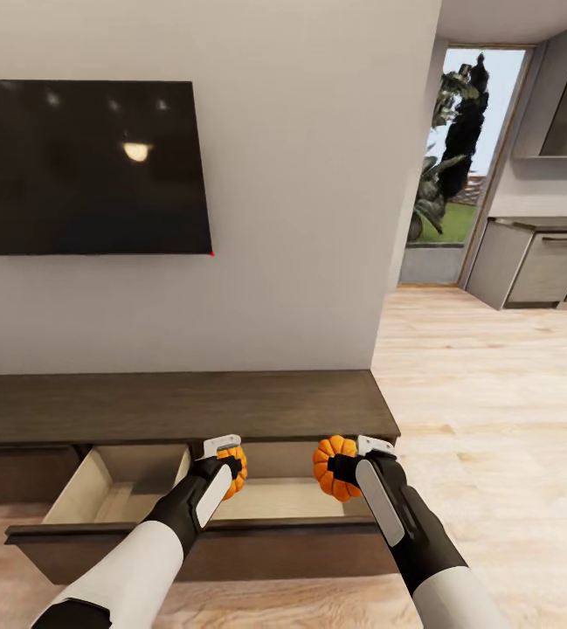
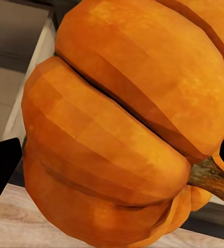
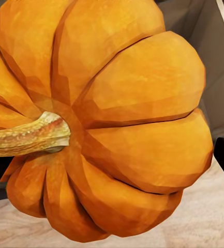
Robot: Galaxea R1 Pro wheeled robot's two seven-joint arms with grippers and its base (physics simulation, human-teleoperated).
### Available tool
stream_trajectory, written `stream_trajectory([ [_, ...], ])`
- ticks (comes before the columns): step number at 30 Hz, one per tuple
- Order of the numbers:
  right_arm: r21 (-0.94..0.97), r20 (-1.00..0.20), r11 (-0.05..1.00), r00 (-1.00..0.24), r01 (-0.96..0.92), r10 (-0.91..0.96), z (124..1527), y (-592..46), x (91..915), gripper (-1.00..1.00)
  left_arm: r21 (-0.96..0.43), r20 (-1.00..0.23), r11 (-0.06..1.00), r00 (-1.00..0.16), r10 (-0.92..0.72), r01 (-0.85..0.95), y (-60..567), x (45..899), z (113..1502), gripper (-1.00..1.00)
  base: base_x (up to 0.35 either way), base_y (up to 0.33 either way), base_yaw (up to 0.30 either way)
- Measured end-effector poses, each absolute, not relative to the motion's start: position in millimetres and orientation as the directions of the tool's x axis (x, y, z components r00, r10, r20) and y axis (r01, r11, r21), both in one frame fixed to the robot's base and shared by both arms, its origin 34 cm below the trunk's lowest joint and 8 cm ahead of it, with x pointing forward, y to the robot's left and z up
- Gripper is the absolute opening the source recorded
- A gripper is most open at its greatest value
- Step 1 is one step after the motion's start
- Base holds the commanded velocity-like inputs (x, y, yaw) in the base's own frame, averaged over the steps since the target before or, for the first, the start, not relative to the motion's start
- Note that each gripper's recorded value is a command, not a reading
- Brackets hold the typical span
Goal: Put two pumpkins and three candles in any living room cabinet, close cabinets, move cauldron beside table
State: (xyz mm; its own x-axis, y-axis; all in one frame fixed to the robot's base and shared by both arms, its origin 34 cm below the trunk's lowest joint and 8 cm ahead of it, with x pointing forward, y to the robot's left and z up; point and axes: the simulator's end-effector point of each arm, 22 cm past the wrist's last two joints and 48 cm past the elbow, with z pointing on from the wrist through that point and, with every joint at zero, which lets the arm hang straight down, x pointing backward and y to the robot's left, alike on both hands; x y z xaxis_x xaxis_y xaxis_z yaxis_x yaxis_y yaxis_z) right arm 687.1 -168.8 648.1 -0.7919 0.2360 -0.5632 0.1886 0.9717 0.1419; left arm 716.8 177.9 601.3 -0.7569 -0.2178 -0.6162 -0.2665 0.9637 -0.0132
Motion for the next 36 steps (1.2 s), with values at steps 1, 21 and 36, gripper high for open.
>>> stream_trajectory([
  [1,0.142,-0.564,0.972,-0.792,0.189,0.236,646,-169,687,-1.00,-0.013,-0.616,0.964,-0.757,-0.218,-0.267,178,717,599,-1.00,0.000,0.000,0.000],
  [21,0.117,-0.638,0.983,-0.747,0.144,0.186,629,-139,690,-1.00,-0.020,-0.615,0.965,-0.758,-0.219,-0.263,176,716,593,-1.00,0.006,0.000,0.000],
  [36,0.099,-0.652,0.986,-0.740,0.137,0.168,624,-139,690,-1.00,-0.144,-0.615,0.977,-0.760,-0.212,-0.156,141,723,596,-1.00,0.016,-0.020,0.000],
])
